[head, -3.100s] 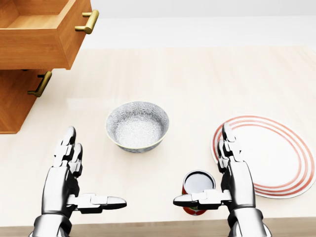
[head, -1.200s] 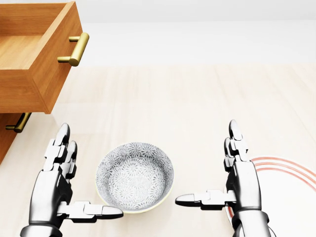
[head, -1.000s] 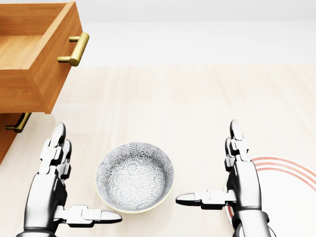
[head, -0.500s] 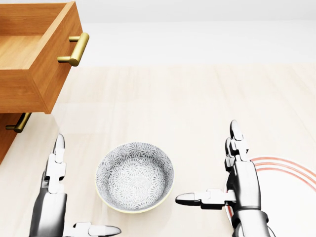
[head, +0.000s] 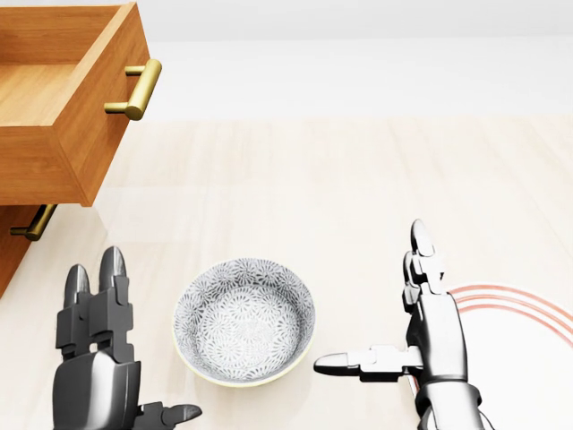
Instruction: Put the bowl on top of the cabinet.
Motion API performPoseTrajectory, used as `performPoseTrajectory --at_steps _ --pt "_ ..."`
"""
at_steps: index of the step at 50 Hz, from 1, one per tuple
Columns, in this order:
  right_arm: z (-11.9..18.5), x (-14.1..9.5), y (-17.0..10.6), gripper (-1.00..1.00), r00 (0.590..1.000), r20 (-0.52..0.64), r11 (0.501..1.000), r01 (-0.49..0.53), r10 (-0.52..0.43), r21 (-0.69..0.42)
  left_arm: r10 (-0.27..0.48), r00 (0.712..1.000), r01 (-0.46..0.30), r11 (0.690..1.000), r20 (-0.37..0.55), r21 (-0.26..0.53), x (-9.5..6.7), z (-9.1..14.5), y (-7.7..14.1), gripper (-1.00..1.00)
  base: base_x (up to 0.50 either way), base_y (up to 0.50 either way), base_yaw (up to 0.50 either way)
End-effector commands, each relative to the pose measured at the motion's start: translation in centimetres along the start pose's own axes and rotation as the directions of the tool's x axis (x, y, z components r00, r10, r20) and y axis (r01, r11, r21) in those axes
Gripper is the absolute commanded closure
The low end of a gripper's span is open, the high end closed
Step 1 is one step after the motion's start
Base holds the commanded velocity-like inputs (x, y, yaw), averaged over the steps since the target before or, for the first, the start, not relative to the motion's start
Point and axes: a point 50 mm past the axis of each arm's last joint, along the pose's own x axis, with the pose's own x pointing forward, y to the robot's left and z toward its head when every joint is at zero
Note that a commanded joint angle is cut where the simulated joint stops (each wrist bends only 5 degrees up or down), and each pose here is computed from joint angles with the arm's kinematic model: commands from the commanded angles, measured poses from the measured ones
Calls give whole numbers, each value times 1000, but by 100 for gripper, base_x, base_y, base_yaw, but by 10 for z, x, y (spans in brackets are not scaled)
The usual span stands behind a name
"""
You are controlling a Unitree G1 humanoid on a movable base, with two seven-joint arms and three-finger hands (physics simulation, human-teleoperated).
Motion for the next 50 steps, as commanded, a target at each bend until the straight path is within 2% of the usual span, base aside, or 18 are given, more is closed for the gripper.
performPoseTrajectory --at_steps 1,17,25,33,43,50 --pt "-1 0 2 -100 1000 -1 1000 -6 6 -4 -35 998 32 998 49 57 0 5 -8 -100 0 0 0" --pt "2 -3 2 -100 1000 8 1000 -10 10 -5 -75 995 74 997 66 24 8 12 -26 -100 0 0 0" --pt "2 -3 3 -100 1000 7 1000 -14 14 -10 -145 987 141 988 67 65 6 8 -43 -100 0 0 0" --pt "1 -3 3 -100 1000 8 1000 -13 13 -10 -172 982 166 983 75 79 0 9 -47 -100 0 0 0" --pt "4 -4 2 -100 1000 12 1000 -9 9 -9 -252 960 234 962 122 142 -11 14 -60 -100 0 0 0" --pt "5 -5 1 -100 1000 16 1000 -8 8 -10 -282 948 257 952 148 168 -12 17 -68 -100 0 0 0"
